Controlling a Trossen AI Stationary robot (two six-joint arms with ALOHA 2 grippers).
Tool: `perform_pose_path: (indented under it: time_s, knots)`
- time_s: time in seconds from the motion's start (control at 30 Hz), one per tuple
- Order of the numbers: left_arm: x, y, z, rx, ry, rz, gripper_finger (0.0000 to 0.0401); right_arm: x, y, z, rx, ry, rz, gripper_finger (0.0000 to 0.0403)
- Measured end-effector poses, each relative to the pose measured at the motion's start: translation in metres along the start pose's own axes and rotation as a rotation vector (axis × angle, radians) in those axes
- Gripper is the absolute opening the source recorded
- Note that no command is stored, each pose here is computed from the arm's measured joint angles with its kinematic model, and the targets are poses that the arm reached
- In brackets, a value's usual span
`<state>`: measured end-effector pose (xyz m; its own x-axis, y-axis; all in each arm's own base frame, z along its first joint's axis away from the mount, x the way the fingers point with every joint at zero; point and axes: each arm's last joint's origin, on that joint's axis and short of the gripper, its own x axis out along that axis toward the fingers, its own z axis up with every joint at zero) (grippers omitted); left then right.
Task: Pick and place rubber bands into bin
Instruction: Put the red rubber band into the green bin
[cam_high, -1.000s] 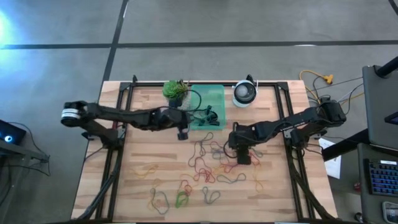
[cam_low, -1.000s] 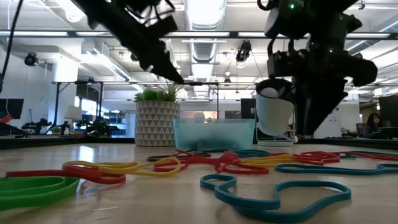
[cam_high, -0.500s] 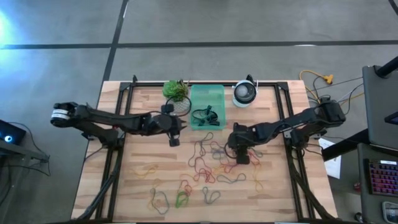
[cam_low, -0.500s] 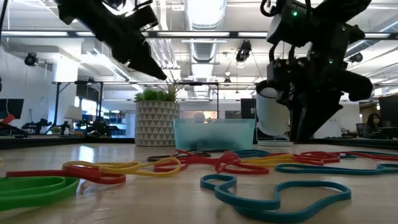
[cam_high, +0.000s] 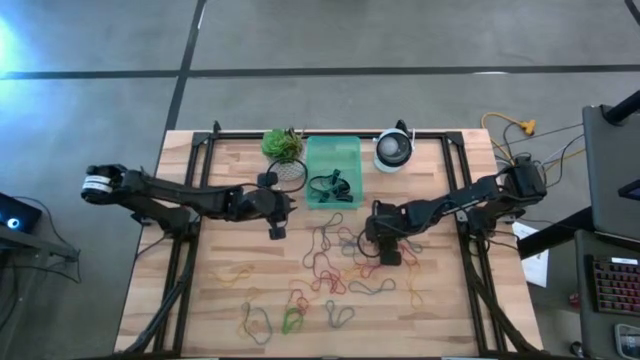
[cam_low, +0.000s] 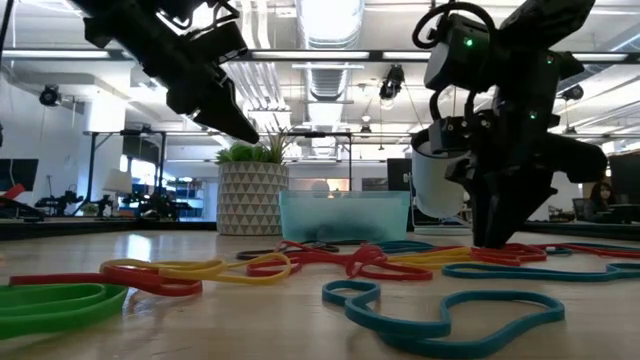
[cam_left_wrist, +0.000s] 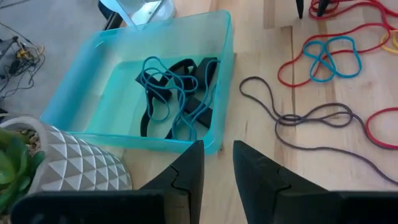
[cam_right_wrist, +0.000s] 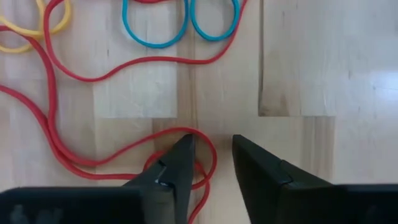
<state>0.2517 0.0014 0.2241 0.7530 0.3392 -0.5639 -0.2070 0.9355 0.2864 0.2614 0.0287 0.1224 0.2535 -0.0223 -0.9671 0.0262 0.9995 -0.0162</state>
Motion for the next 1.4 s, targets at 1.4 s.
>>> perform_pose_path:
  time_s: [1.4]
  knots:
    - [-0.003,0.0,0.02,-0.067,-0.193,0.004,0.0071,-0.061,-0.003,0.057,-0.151,-0.28,-0.232,0.0008]
